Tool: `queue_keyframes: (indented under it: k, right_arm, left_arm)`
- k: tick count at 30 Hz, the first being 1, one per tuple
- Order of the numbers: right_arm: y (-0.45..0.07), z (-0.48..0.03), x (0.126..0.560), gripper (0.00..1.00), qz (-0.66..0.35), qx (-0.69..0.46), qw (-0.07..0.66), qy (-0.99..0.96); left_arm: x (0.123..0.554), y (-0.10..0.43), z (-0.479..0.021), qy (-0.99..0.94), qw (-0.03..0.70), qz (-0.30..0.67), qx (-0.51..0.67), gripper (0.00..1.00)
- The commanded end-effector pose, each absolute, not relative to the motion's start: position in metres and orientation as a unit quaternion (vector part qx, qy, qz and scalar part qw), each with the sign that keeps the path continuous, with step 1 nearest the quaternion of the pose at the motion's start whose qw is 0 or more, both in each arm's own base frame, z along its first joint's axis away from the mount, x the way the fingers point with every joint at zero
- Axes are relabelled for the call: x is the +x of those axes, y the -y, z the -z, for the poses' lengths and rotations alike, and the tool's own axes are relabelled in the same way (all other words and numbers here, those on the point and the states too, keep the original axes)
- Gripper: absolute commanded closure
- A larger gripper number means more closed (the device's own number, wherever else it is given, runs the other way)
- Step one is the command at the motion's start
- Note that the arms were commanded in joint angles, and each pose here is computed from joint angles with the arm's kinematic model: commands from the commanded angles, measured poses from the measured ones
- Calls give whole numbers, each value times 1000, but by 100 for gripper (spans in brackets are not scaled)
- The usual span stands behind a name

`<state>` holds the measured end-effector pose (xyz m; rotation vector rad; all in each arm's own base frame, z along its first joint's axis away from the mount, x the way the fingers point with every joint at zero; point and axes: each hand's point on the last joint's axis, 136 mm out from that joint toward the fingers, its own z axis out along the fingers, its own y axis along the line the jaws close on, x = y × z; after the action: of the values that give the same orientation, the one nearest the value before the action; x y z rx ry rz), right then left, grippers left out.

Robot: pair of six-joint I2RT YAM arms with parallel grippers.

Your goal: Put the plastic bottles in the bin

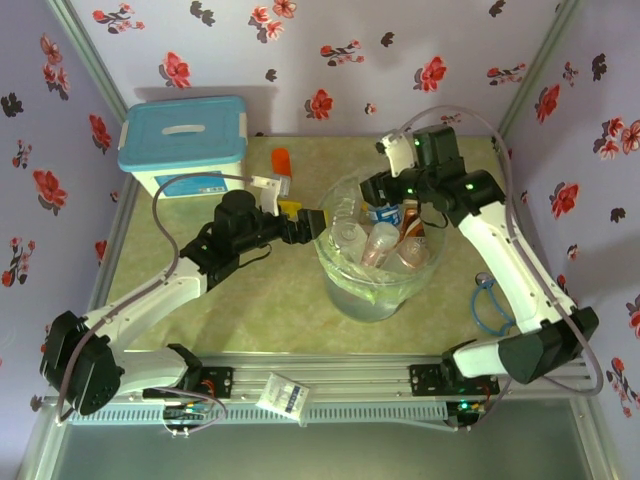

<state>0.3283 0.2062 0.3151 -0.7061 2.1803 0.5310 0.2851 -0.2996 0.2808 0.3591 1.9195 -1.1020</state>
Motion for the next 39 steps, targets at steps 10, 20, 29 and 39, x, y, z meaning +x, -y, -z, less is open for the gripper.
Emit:
queue_keyframes:
  k: [10, 20, 29, 39]
  right_arm:
    - [-198, -269, 312, 56, -181, -279, 274, -902]
    - [-203, -333, 319, 20, -203, -277, 353, -870]
    - [-199, -369, 330, 26, -197, -250, 410, -855]
    - [-210, -320, 337, 51, -213, -228, 360, -879]
  left_arm:
    - [285, 304, -292, -760, 443, 452, 148, 1]
    - [283, 300, -292, -760, 448, 447, 149, 1]
    - [281, 294, -293, -760, 455, 439, 148, 1]
    - [279, 292, -291, -761, 456, 438, 144, 1]
